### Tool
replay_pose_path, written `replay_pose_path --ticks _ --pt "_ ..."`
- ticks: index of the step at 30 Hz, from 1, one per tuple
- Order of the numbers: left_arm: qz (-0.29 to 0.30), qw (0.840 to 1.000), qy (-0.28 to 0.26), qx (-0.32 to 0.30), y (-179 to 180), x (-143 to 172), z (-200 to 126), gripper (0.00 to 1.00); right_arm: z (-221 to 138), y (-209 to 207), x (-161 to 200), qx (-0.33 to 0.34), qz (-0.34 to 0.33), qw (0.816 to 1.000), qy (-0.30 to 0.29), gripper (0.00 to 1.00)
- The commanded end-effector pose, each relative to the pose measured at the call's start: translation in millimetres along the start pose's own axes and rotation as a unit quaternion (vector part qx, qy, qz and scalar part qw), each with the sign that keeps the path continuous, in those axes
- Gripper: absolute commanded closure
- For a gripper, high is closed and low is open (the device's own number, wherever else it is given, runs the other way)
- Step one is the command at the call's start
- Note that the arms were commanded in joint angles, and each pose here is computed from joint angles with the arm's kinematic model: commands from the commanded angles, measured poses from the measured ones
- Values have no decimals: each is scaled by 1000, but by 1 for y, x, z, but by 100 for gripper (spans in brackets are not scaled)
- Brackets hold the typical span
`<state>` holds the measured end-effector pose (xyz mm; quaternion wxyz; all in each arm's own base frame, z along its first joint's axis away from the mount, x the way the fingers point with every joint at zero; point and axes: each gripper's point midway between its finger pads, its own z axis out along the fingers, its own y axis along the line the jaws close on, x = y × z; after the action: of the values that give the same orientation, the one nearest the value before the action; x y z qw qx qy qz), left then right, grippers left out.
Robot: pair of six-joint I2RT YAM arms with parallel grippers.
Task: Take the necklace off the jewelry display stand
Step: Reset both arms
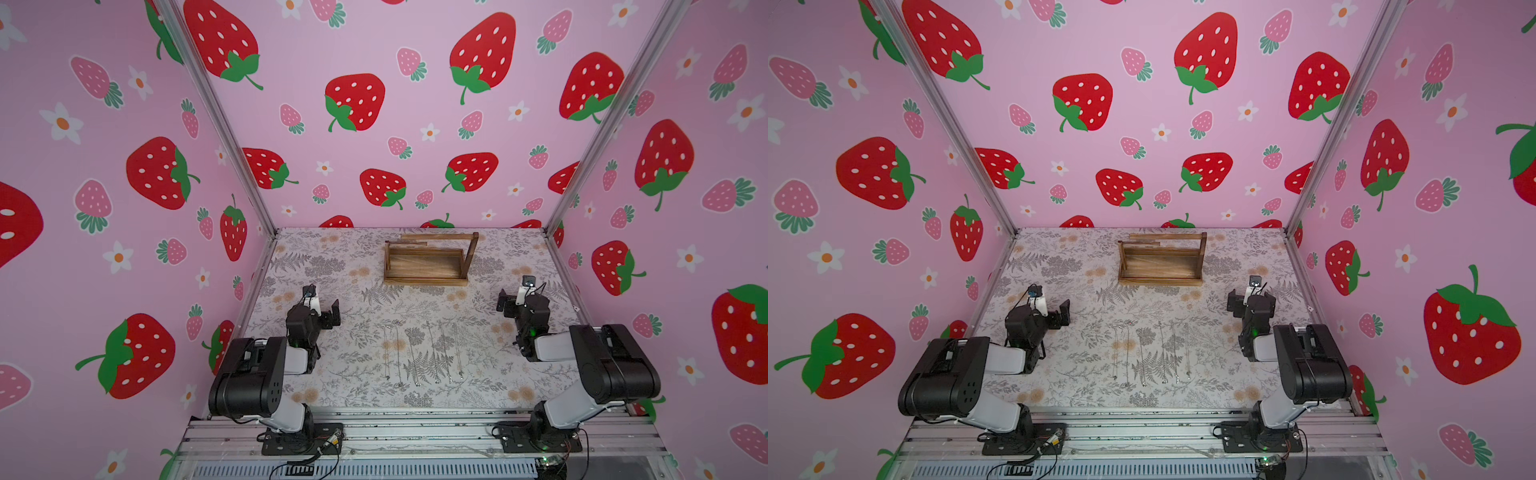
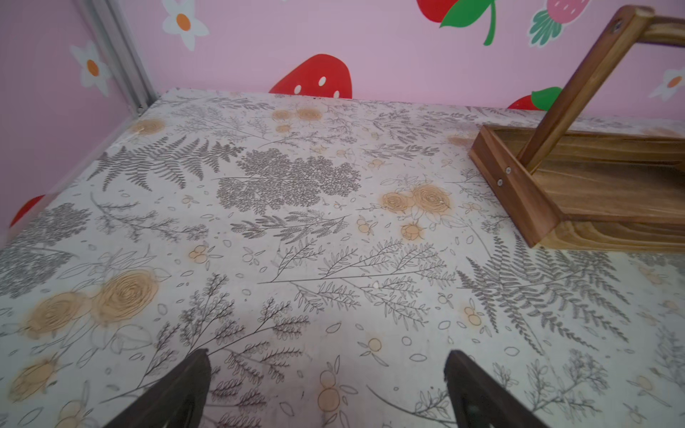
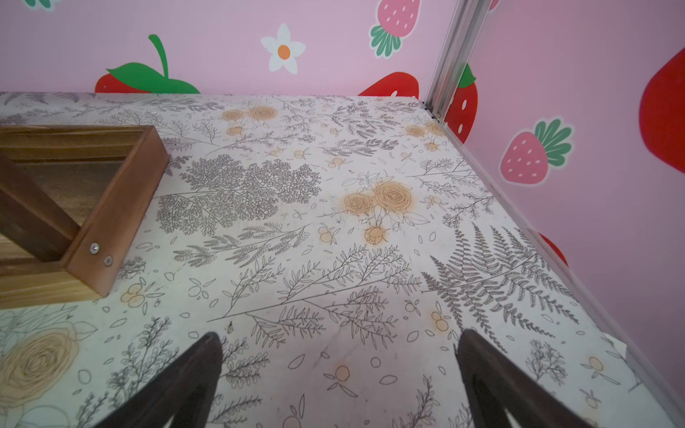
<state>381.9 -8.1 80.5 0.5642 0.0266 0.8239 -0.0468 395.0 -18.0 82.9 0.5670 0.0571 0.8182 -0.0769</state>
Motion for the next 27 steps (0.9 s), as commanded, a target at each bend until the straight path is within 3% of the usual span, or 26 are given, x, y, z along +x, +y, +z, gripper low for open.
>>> replay_pose_path --ticks 1,7,11,27 --pt "7 997 8 80 -20 -15 10 1 2 5 -4 -22 9 1000 9 1" --pt "7 997 11 78 -20 -15 12 1 7 2 -3 -26 20 999 22 1" --pt "-15 1000 21 10 2 -15 16 1 8 2 -2 -30 22 999 28 1" --pt "-12 1000 23 7 1 -13 16 1 7 3 -3 -31 23 999 26 1"
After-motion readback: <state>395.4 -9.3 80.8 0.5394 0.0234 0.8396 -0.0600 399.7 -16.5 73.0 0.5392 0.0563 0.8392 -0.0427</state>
